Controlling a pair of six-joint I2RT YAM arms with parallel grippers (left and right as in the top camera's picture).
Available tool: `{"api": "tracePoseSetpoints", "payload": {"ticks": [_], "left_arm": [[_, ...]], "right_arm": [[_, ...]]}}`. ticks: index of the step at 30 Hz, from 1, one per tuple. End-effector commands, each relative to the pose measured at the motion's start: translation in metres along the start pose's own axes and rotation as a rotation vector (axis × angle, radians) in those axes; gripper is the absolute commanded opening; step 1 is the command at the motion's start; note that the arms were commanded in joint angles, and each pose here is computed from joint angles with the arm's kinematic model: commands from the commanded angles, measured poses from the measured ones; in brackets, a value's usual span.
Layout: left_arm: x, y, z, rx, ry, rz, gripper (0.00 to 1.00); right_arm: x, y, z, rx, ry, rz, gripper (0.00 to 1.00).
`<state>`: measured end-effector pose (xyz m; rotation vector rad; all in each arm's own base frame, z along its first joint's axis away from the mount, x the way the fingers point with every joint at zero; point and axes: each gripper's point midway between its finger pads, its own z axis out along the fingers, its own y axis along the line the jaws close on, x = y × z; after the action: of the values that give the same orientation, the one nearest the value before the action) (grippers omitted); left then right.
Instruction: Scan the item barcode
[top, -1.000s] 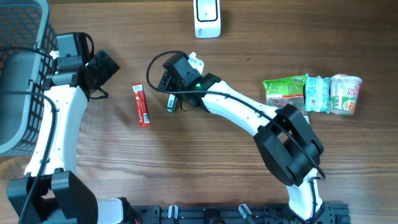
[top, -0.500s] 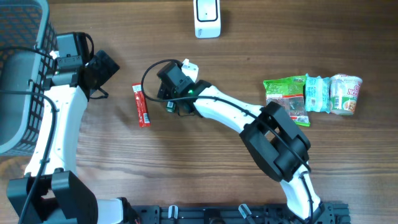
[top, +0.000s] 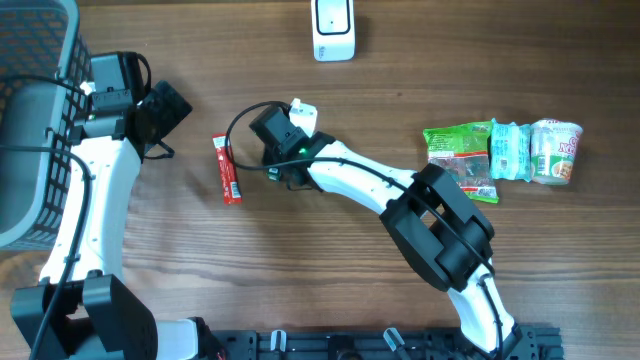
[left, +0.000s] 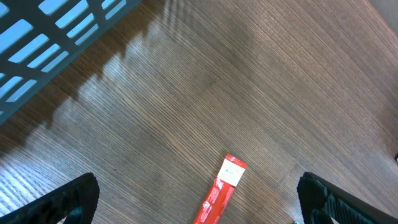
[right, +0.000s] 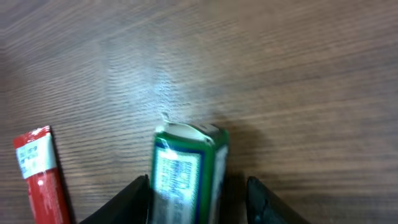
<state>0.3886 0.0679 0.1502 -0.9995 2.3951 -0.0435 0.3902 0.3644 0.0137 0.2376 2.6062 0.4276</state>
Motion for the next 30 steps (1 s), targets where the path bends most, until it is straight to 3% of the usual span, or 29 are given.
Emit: {"api": "tracePoseSetpoints", "payload": {"ticks": [1, 4, 6, 13, 24, 30], "left_arm": [[-0.006, 0.0, -0.002, -0.007, -0.019, -0.016, 1.0], [-0.006, 0.0, -0.002, -0.007, -0.019, -0.016, 1.0], [-0.006, 0.0, -0.002, -0.007, -0.019, -0.016, 1.0], [-0.006, 0.0, -0.002, -0.007, -0.019, -0.016, 1.0], [-0.006, 0.0, -0.002, -0.007, -0.019, -0.016, 1.0], [-0.006, 0.0, -0.002, -0.007, -0.019, -0.016, 1.0]], "right_arm": [[-0.01, 0.002, 0.001, 0.002, -0.038, -0.093, 0.48], [-0.013, 0.003, -0.001, 0.003, -0.052, -0.093, 0.42], [-0.013, 0.003, -0.001, 0.002, -0.052, -0.092, 0.31], [-0.016, 0.002, -0.003, 0.009, -0.061, -0.095, 0.3], [-0.049, 0.001, -0.052, 0.061, -0.155, -0.279, 0.28], [-0.055, -0.028, -0.067, 0.139, -0.105, -0.274, 0.28]]}}
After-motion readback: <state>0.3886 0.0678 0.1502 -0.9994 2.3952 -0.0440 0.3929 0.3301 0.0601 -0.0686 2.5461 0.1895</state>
